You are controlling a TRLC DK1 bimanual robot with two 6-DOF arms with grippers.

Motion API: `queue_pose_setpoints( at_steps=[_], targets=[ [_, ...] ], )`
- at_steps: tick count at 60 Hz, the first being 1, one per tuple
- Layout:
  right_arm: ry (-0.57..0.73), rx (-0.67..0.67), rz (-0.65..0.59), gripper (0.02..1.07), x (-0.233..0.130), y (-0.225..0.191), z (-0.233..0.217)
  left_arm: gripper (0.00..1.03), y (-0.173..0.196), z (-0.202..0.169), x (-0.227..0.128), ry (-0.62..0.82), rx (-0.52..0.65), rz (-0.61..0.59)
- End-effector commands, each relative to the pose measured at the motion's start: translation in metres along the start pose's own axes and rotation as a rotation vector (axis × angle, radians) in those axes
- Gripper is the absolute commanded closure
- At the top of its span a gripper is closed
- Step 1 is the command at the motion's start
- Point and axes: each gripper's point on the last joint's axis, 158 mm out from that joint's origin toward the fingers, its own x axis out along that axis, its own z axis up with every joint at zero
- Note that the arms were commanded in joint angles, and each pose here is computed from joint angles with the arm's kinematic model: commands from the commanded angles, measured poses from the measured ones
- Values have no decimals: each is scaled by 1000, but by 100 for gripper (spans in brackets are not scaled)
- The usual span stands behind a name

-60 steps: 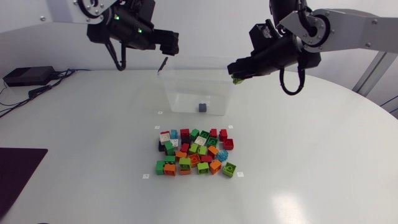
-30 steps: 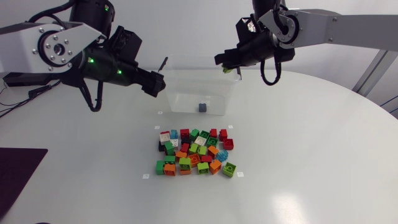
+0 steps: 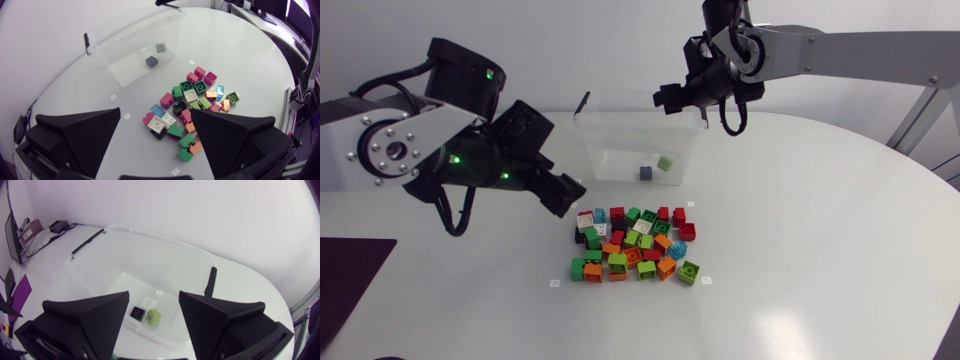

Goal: Place the duplo bricks in the container

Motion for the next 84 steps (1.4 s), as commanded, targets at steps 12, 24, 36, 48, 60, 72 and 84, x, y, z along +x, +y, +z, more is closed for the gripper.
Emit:
queue_pose_setpoints(
  at_steps=[12, 24, 36, 48, 60, 72, 84],
  targets=[
    [-81, -62, 13, 11, -78, 4, 13, 5, -30, -43, 8, 70, 155, -93],
    [-47, -99, 65, 11, -115, 9, -27, 6, -48, -57, 25, 130, 239, -184],
    [-7, -124, 102, 11, -138, 9, -72, 6, -42, -70, 48, 170, 258, -248],
    [36, -153, 133, 11, -151, 15, -118, 6, -34, -80, 73, 193, 273, -272],
    [79, -169, 163, 11, -153, 22, -151, 6, -34, -80, 95, 203, 274, -291],
    [104, -183, 178, 11, -157, 27, -174, 18, -36, -80, 112, 215, 275, -314],
    [112, -189, 182, 11, -155, 28, -182, 58, -39, -83, 114, 215, 265, -339]
  ],
)
